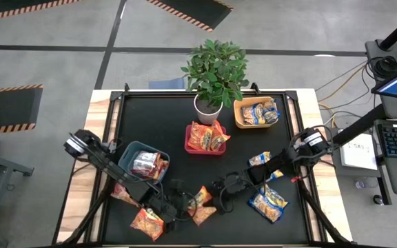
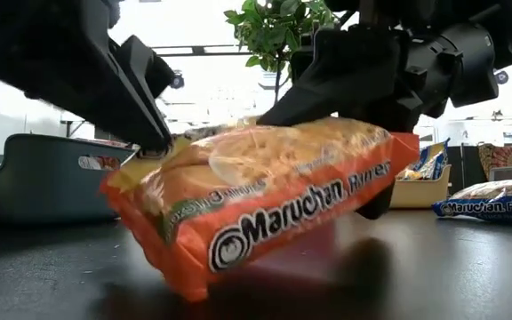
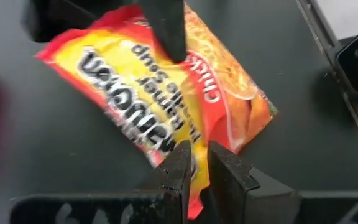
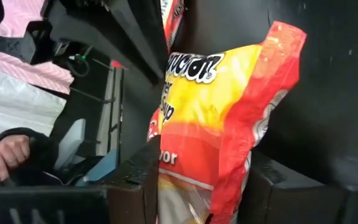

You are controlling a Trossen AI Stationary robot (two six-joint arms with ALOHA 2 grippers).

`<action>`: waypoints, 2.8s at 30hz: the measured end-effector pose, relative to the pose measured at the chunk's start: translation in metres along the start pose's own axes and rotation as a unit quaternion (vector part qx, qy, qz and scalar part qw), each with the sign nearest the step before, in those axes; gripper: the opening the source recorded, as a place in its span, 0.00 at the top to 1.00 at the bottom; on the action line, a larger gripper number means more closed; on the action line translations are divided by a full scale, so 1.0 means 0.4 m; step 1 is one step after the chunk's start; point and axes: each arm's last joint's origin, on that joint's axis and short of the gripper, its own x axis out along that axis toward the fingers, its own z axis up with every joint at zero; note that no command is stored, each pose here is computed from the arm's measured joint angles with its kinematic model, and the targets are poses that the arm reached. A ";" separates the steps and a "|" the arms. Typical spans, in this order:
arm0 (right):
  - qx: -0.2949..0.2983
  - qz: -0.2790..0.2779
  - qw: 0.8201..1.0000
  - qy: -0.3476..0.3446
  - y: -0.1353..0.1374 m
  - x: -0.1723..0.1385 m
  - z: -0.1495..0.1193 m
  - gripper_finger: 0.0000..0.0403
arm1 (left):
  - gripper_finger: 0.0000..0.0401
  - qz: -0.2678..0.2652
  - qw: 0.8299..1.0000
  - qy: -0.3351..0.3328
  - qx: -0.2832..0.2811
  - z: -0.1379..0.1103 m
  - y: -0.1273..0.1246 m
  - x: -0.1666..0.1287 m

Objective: Sort Maruchan noodles
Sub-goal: Put the right orange noodle pack into the red bin

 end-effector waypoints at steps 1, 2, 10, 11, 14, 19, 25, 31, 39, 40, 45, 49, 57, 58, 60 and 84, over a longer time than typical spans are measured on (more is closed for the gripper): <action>-0.003 0.002 1.000 -0.003 0.003 -0.003 0.004 0.66 | 0.91 0.007 1.000 0.001 0.008 0.005 0.005 -0.015; -0.003 0.004 1.000 -0.006 0.007 -0.006 0.009 0.67 | 0.91 0.014 1.000 0.000 0.018 0.011 0.010 -0.031; -0.030 0.019 0.998 -0.045 0.060 -0.064 0.075 0.67 | 0.91 0.122 0.986 -0.062 0.098 0.068 0.058 -0.200; -0.036 0.013 0.998 -0.057 0.066 -0.076 0.087 0.67 | 0.91 0.135 0.983 -0.072 0.103 0.073 0.066 -0.221; -0.067 -0.018 0.992 -0.107 0.081 -0.115 0.128 0.67 | 0.91 0.171 0.974 -0.103 0.109 0.078 0.090 -0.277; -0.116 -0.129 0.960 -0.218 0.089 -0.200 0.208 0.67 | 0.91 0.252 0.954 -0.144 0.081 0.058 0.136 -0.338; -0.123 -0.224 0.934 -0.251 0.085 -0.287 0.310 0.67 | 0.91 0.310 0.935 -0.169 0.038 0.009 0.175 -0.366; -0.137 -0.318 0.919 -0.190 0.090 -0.311 0.392 0.67 | 0.91 0.310 0.934 -0.173 0.045 -0.013 0.196 -0.391; -0.206 -0.424 0.881 -0.046 0.078 -0.304 0.455 0.67 | 0.91 0.311 0.932 -0.175 0.057 -0.012 0.204 -0.410; -0.219 -0.431 0.875 -0.027 0.076 -0.301 0.458 0.67 | 0.91 0.311 0.932 -0.174 0.058 -0.013 0.203 -0.409; -0.263 -0.445 0.855 0.033 0.066 -0.274 0.467 0.67 | 0.91 0.313 0.933 -0.168 0.063 -0.014 0.200 -0.400; -0.287 -0.416 0.859 0.080 0.055 -0.245 0.471 0.67 | 0.91 0.314 0.933 -0.165 0.066 -0.015 0.199 -0.397; -0.330 -0.414 0.835 0.153 0.027 -0.207 0.463 0.67 | 0.91 0.314 0.933 -0.164 0.068 -0.016 0.199 -0.396; -0.336 -0.411 0.832 0.162 0.024 -0.204 0.461 0.67 | 0.91 0.315 0.933 -0.163 0.068 -0.016 0.199 -0.396; -0.345 -0.402 0.831 0.172 0.021 -0.200 0.458 0.67 | 0.91 0.315 0.933 -0.163 0.069 -0.016 0.199 -0.395; -0.352 -0.399 0.815 0.230 -0.034 -0.152 0.429 0.67 | 0.91 0.316 0.932 -0.160 0.077 -0.016 0.199 -0.395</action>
